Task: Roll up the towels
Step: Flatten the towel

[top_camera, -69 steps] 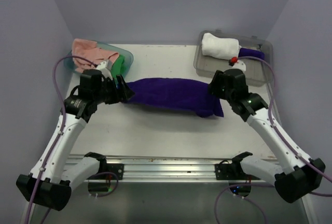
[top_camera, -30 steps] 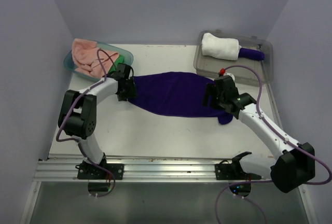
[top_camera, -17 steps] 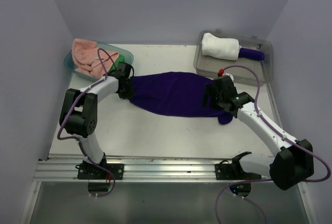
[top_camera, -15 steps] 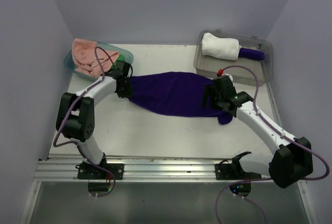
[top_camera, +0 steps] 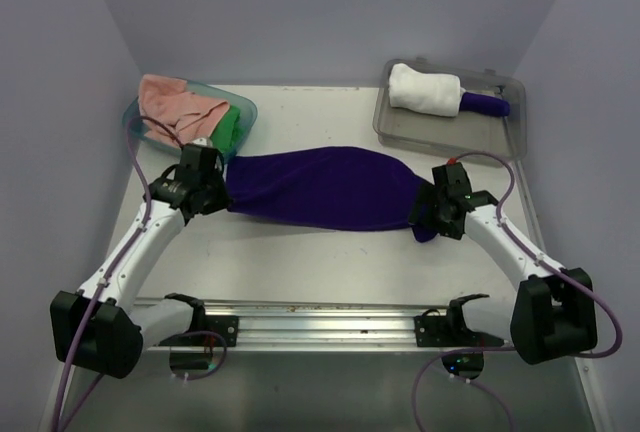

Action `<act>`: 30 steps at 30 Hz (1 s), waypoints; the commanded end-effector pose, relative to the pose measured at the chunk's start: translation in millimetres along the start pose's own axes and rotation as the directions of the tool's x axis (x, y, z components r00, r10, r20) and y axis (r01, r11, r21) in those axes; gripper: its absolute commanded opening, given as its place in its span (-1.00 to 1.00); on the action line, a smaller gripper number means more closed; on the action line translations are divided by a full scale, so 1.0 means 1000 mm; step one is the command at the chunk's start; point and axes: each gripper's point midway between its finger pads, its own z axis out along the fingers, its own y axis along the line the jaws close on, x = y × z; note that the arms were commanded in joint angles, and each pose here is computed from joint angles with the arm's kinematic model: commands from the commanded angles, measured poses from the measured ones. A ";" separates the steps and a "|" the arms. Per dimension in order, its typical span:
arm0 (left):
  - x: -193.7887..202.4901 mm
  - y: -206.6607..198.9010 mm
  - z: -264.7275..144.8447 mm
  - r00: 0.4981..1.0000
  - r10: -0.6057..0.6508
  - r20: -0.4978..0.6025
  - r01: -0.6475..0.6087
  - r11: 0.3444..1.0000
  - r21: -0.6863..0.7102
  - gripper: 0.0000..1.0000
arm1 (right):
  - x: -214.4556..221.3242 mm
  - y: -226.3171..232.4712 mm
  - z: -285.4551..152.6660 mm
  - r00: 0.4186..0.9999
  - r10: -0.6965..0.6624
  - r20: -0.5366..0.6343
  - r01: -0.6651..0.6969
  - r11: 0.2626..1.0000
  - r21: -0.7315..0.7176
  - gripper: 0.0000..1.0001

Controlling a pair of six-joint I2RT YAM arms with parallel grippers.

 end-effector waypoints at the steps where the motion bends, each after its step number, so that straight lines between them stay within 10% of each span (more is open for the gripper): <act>1: 0.021 0.025 -0.002 0.998 -0.046 -0.039 0.042 0.995 -0.089 -1.00 | 0.006 0.005 -0.007 0.999 0.046 0.002 -0.046 0.997 -0.062 0.66; 19: 0.003 0.039 0.001 0.995 -0.097 -0.019 0.094 0.991 -0.093 -1.00 | 0.008 0.011 0.032 0.993 0.109 -0.036 -0.112 0.990 -0.088 0.34; 30: 0.007 0.030 0.008 0.994 -0.094 -0.047 0.092 0.995 -0.043 -1.00 | -0.019 0.005 0.048 0.996 0.085 0.039 -0.085 0.996 -0.009 -1.00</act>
